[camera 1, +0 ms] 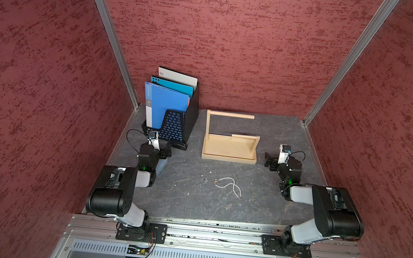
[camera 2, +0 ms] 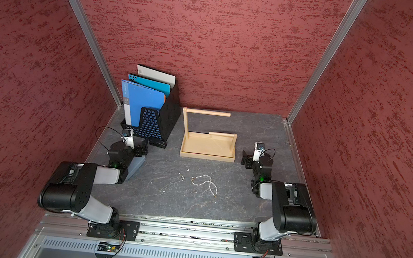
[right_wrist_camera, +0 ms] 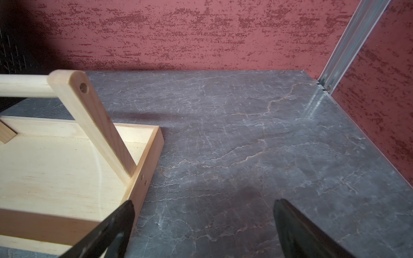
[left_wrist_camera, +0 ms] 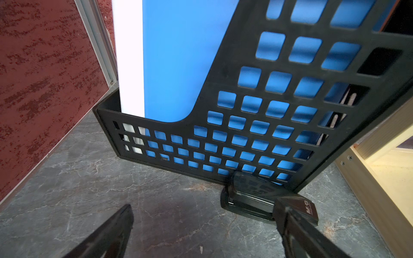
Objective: Hang the necklace on the jewelry display stand
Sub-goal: Pick up the necklace from the center of the board.
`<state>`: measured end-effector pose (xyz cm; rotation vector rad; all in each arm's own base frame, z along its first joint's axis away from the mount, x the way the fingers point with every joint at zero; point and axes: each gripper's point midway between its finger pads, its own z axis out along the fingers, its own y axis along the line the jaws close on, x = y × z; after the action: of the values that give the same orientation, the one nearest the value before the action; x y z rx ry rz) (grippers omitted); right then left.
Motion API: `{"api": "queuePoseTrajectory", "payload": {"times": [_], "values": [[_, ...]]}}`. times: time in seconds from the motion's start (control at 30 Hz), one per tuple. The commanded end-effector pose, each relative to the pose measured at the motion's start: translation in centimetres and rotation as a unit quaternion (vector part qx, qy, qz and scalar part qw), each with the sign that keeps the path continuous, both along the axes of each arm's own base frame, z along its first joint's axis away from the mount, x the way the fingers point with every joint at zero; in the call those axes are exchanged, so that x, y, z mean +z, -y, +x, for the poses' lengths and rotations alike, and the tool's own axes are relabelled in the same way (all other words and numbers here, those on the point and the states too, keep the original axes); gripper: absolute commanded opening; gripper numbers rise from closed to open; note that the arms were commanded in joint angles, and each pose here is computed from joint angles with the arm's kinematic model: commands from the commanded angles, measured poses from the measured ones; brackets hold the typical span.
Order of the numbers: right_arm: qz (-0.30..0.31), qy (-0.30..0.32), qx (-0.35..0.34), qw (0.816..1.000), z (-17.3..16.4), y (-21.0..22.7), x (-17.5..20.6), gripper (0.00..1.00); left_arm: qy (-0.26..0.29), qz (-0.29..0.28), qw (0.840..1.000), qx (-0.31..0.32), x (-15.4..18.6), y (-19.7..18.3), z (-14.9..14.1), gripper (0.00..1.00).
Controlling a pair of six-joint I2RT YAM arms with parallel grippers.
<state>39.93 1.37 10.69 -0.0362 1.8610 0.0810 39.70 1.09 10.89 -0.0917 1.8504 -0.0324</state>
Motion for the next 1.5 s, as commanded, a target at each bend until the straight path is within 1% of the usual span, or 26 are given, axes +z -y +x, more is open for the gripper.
{"api": "queuePoseTrajectory", "payload": {"times": [0.0,0.03,0.1,0.13,0.17,0.23,0.33,0.4,0.43,0.5,0.53,0.6,0.67,0.7,0.77,0.8,0.87,0.93,1.0,1.03,1.1,1.17,1.27,1.4,1.47], "values": [[0.007,0.036,-0.016,0.999,0.0,0.6,2.1,0.99,0.012,0.018,1.0,-0.015,1.9,1.3,0.3,0.99],[0.006,0.039,-0.022,0.999,-0.4,0.8,2.9,0.99,0.006,0.026,1.0,-0.01,2.7,1.5,0.2,0.99],[0.007,0.052,-0.022,0.998,-1.1,0.8,5.7,0.99,-0.003,0.033,0.999,-0.006,4.1,2.0,-0.3,0.99],[0.012,0.054,-0.025,0.998,-1.5,0.9,6.9,0.99,-0.005,0.032,0.999,-0.004,5.0,2.3,-0.6,0.99],[0.028,0.048,-0.041,0.998,-1.9,1.3,8.1,0.99,-0.021,0.025,0.999,-0.001,5.4,2.7,-1.2,0.99],[0.068,0.021,-0.07,0.995,-3.0,1.8,10.0,0.99,-0.053,-0.005,0.999,0.0,6.9,3.7,-2.4,0.99],[0.119,-0.044,-0.093,0.988,-5.6,1.9,11.8,0.99,-0.121,-0.046,0.992,0.005,7.7,5.7,-5.1,0.99],[0.152,-0.101,-0.107,0.977,-7.9,1.6,11.5,0.99,-0.177,-0.07,0.982,0.001,7.3,7.9,-7.7,0.99],[0.168,-0.12,-0.108,0.972,-8.9,1.3,11.4,0.99,-0.197,-0.082,0.977,-0.008,7.0,9.3,-8.8,0.99],[0.201,-0.176,-0.083,0.96,-11.3,-0.4,10.5,0.99,-0.244,-0.079,0.964,-0.068,6.0,13.9,-12.0,0.99],[0.215,-0.193,-0.069,0.955,-12.1,-1.1,10.2,0.99,-0.256,-0.073,0.96,-0.09,5.6,15.7,-13.4,0.99],[0.248,-0.246,-0.033,0.936,-14.7,-3.3,9.2,0.99,-0.271,-0.062,0.952,-0.128,4.8,19.8,-16.8,0.99],[0.254,-0.287,-0.016,0.924,-17.1,-4.5,8.2,0.99,-0.285,-0.06,0.945,-0.15,4.0,22.7,-19.6,0.99],[0.25,-0.298,-0.013,0.921,-18.1,-4.8,7.9,0.99,-0.297,-0.062,0.94,-0.153,3.4,23.9,-20.9,0.99],[0.246,-0.289,0.009,0.925,-19.0,-5.7,9.0,0.99,-0.321,-0.06,0.93,-0.166,2.1,26.4,-23.0,0.99],[0.243,-0.287,0.009,0.927,-19.2,-5.8,9.3,0.99,-0.325,-0.049,0.928,-0.176,1.7,27.5,-23.8,1.0],[0.221,-0.306,0.003,0.926,-19.3,-5.6,8.9,0.99,-0.329,-0.003,0.924,-0.198,0.9,29.9,-25.4,0.99],[0.198,-0.348,-0.001,0.916,-19.1,-5.8,7.6,0.99,-0.343,0.029,0.918,-0.196,0.4,31.1,-26.3,0.99],[0.18,-0.392,0.011,0.902,-18.8,-6.9,6.4,0.99,-0.363,0.041,0.91,-0.195,-0.3,31.9,-26.7,1.0],[0.164,-0.409,0.021,0.898,-18.5,-7.8,5.9,0.99,-0.372,0.038,0.905,-0.204,-0.5,32.4,-26.9,0.99],[0.116,-0.42,0.036,0.899,-17.9,-9.7,5.5,0.99,-0.388,0.026,0.897,-0.211,-1.0,32.8,-27.1,0.99],[0.07,-0.427,0.05,0.9,-17.4,-11.9,4.9,0.99,-0.405,-0.002,0.891,-0.204,-1.5,32.4,-27.0,1.0],[0.049,-0.448,0.072,0.89,-17.0,-15.4,3.4,0.99,-0.428,-0.049,0.885,-0.179,-2.3,30.9,-26.9,1.0],[0.016,-0.466,0.082,0.881,-17.0,-18.6,1.2,0.98,-0.438,-0.094,0.881,-0.15,-3.0,28.4,-27.0,0.99],[0.011,-0.48,0.082,0.873,-16.8,-19.4,-0.1,0.9,-0.438,-0.104,0.882,-0.14,-3.2,27.3,-27.2,0.99]]}}
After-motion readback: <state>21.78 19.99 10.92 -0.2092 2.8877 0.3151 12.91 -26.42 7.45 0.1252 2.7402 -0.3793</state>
